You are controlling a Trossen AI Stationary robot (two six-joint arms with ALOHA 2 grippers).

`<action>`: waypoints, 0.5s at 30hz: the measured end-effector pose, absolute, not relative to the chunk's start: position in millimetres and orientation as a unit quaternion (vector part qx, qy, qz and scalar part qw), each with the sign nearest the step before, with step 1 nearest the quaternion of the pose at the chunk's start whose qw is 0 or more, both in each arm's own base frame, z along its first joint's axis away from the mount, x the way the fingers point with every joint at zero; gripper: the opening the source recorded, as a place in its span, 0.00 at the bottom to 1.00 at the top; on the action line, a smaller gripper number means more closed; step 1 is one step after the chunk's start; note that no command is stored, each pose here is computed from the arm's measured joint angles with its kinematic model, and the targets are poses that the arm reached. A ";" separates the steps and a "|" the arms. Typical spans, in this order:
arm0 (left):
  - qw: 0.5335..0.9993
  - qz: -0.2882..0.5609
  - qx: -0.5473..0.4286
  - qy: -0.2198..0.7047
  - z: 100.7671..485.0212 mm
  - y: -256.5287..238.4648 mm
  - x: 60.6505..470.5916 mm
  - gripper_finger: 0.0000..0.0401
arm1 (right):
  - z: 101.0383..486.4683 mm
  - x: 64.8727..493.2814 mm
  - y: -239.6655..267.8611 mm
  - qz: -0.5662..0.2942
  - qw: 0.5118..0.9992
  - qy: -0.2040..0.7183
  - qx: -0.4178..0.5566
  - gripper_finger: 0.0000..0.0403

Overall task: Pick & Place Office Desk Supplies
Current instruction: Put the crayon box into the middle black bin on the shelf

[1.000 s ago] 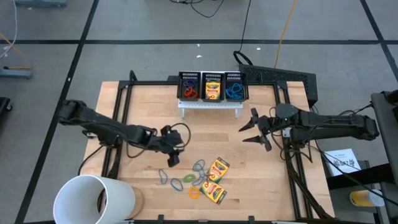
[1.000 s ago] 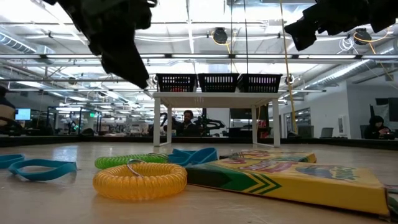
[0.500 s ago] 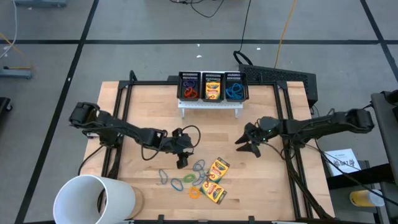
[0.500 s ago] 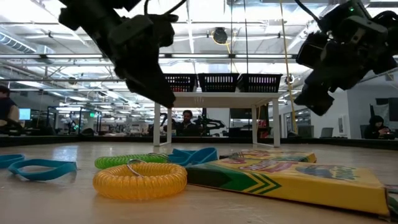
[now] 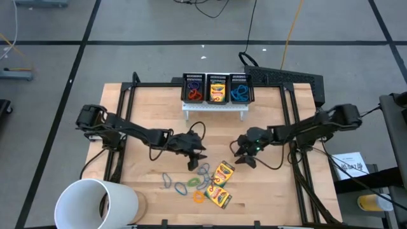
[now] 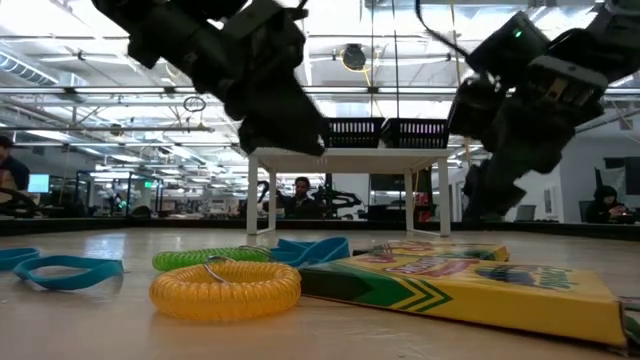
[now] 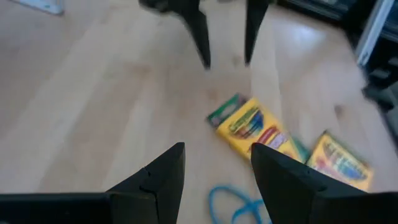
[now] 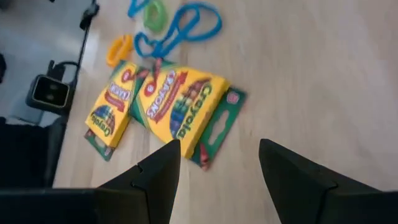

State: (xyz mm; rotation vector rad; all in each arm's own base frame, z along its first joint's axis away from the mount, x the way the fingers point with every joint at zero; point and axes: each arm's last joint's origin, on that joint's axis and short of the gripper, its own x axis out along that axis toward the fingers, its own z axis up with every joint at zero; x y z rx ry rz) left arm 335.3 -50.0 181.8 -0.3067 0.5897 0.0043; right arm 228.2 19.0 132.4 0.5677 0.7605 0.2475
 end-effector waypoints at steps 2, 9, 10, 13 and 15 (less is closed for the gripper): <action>0.942 -0.005 -0.164 0.293 178.5 -51.3 336.0 0.48 | 127.2 232.0 19.6 0.116 0.871 0.379 0.290 0.52; 0.917 -0.032 -0.282 0.281 165.8 -56.4 347.5 0.48 | 112.4 244.9 23.5 0.102 0.839 0.419 0.331 0.52; 0.914 -0.035 -0.290 0.282 162.4 -57.7 348.7 0.48 | 111.7 247.2 25.2 0.109 0.836 0.422 0.333 0.52; 0.910 -0.042 -0.303 0.279 152.5 -62.1 353.3 0.48 | 111.9 252.5 32.1 0.119 0.834 0.427 0.328 0.52; 0.909 -0.048 -0.309 0.274 146.2 -65.8 356.0 0.48 | 111.7 255.7 37.9 0.128 0.832 0.431 0.323 0.52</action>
